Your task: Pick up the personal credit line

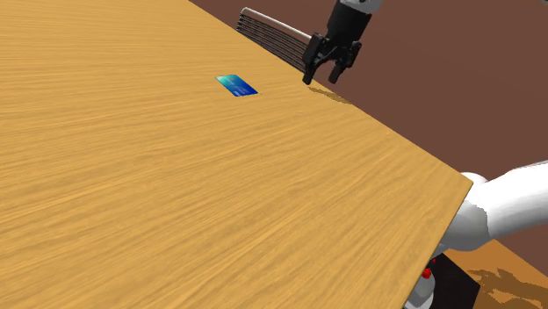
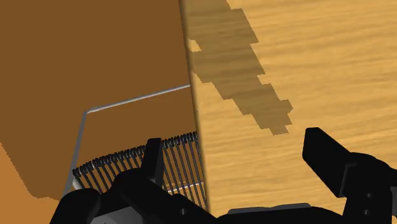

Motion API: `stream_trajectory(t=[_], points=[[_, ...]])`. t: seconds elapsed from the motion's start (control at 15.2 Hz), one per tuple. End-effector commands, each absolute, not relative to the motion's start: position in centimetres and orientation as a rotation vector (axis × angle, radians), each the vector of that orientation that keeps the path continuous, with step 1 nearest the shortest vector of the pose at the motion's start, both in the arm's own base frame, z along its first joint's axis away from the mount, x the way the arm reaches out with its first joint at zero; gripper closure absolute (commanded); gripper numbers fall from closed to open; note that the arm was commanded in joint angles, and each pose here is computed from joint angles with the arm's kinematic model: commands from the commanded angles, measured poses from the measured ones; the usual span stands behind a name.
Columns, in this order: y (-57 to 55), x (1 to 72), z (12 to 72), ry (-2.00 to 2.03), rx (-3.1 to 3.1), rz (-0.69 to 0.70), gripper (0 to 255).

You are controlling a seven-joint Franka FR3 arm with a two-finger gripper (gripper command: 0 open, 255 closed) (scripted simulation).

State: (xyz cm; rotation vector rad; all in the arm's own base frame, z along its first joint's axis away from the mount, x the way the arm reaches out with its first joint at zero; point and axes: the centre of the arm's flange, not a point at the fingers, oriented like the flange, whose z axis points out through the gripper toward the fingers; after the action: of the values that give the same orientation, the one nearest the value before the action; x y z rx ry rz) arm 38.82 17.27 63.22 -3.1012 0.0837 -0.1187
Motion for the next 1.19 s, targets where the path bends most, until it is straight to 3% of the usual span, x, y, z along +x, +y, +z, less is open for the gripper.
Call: stream_trajectory(t=[0.0, 1.12], points=[[20.1, 39.7, 63.8, 0.072, -3.098, -0.136, 0], [39.2, 46.0, 66.7, -0.028, -3.16, -0.231, 0]])
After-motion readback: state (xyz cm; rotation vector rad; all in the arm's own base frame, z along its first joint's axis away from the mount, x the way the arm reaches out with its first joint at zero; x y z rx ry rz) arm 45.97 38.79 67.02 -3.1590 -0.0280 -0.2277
